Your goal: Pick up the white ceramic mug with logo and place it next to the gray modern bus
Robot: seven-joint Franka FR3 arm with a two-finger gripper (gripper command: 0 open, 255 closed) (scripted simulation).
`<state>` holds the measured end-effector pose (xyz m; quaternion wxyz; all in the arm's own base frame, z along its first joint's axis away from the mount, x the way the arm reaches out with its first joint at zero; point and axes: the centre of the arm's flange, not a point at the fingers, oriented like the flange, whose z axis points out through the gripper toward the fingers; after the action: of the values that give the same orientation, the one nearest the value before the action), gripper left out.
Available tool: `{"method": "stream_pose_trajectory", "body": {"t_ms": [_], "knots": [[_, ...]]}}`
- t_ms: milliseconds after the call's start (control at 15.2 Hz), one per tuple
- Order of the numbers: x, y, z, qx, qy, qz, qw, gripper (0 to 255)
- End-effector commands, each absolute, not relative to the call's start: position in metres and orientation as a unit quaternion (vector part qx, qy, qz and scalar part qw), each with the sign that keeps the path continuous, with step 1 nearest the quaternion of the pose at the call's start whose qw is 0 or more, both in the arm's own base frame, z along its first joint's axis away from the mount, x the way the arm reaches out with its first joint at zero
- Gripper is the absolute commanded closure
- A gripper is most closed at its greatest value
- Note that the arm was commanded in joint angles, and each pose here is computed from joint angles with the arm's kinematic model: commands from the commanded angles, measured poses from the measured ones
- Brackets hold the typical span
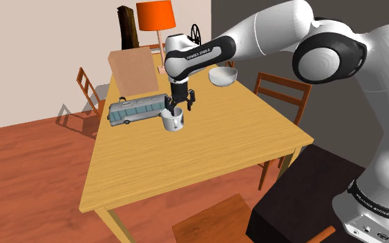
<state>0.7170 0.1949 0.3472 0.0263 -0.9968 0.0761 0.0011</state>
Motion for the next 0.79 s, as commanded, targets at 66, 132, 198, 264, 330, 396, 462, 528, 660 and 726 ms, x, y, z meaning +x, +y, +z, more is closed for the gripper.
{"method": "stream_pose_trajectory", "body": {"t_ms": [66, 132, 198, 264, 330, 396, 462, 528, 660, 726], "knots": [[0.717, 0.194, 0.360, -0.997, 0.076, 0.001, 0.026, 0], [0.717, 0.193, 0.374, -0.997, 0.076, 0.001, 0.026, 0], [0.717, 0.193, 0.387, -0.997, 0.076, 0.001, 0.026, 0], [0.717, 0.192, 0.397, -0.997, 0.076, 0.001, 0.026, 0], [0.717, 0.192, 0.397, -0.997, 0.076, 0.001, 0.026, 0], [0.717, 0.192, 0.397, -0.997, 0.076, 0.001, 0.026, 0], [0.717, 0.192, 0.397, -0.997, 0.076, 0.001, 0.026, 0], [0.717, 0.192, 0.397, -0.997, 0.076, 0.001, 0.026, 0], [0.717, 0.192, 0.397, -0.997, 0.076, 0.001, 0.026, 0], [0.717, 0.192, 0.397, -0.997, 0.076, 0.001, 0.026, 0]]}}
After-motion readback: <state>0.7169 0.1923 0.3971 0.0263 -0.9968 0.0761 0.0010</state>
